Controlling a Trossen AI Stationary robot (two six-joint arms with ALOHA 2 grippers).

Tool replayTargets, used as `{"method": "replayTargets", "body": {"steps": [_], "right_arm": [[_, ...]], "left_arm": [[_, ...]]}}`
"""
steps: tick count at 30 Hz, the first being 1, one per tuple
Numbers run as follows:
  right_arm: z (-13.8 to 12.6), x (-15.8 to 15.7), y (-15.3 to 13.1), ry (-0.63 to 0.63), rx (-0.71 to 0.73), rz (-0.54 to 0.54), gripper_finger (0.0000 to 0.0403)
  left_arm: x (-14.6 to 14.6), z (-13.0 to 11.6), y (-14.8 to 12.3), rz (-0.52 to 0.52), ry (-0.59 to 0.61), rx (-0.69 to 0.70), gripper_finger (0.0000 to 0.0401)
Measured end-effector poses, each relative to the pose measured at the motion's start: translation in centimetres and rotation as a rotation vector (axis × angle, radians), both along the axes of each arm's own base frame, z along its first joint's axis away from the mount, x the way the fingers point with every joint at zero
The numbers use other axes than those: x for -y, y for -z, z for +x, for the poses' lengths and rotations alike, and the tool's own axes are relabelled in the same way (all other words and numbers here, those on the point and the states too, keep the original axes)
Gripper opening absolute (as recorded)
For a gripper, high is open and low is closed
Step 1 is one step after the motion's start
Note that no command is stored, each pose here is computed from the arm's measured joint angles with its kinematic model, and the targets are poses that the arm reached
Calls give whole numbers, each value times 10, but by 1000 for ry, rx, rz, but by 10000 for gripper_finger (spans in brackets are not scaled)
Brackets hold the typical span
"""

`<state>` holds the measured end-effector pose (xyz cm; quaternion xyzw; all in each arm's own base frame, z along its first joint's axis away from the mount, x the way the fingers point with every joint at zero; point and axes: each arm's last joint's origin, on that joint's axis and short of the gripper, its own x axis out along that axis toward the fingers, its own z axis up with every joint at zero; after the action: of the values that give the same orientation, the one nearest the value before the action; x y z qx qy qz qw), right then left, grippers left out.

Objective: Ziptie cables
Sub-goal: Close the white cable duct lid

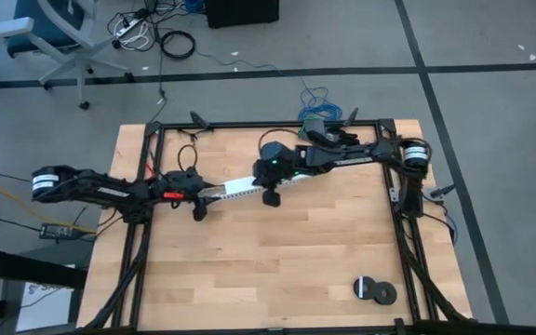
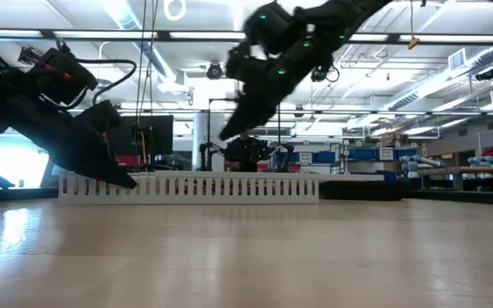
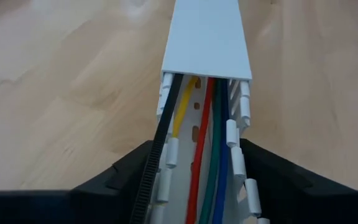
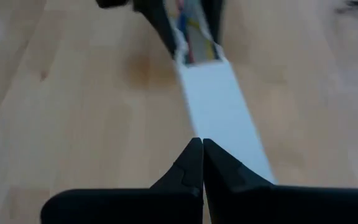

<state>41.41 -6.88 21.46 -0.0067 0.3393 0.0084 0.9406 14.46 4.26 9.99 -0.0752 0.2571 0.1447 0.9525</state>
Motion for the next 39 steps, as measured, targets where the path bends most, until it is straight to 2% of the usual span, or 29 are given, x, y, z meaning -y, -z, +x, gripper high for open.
{"method": "replayTargets", "body": {"steps": [6,10,20,25,29,33,36,39], "right_arm": [[-44,7,14,134,-24,43,0],[-60,5,22,167,-7,75,0],[-60,-5,25,132,-23,113,0],[-70,-4,34,209,-160,90,0],[-79,-8,31,225,-228,88,0],[-78,-12,31,219,-228,113,0],[-65,-10,51,167,-217,174,0],[-45,-4,71,124,-115,201,0]], "left_arm": [[-4,17,0,-9,55,4,226],[-7,34,-1,9,119,7,225],[-22,90,-1,32,189,-8,225],[-28,111,2,43,213,-11,225],[-30,117,2,45,218,-11,225],[-30,118,1,52,219,2,225],[-30,118,0,55,220,10,225],[-30,118,0,55,223,15,225]]}}
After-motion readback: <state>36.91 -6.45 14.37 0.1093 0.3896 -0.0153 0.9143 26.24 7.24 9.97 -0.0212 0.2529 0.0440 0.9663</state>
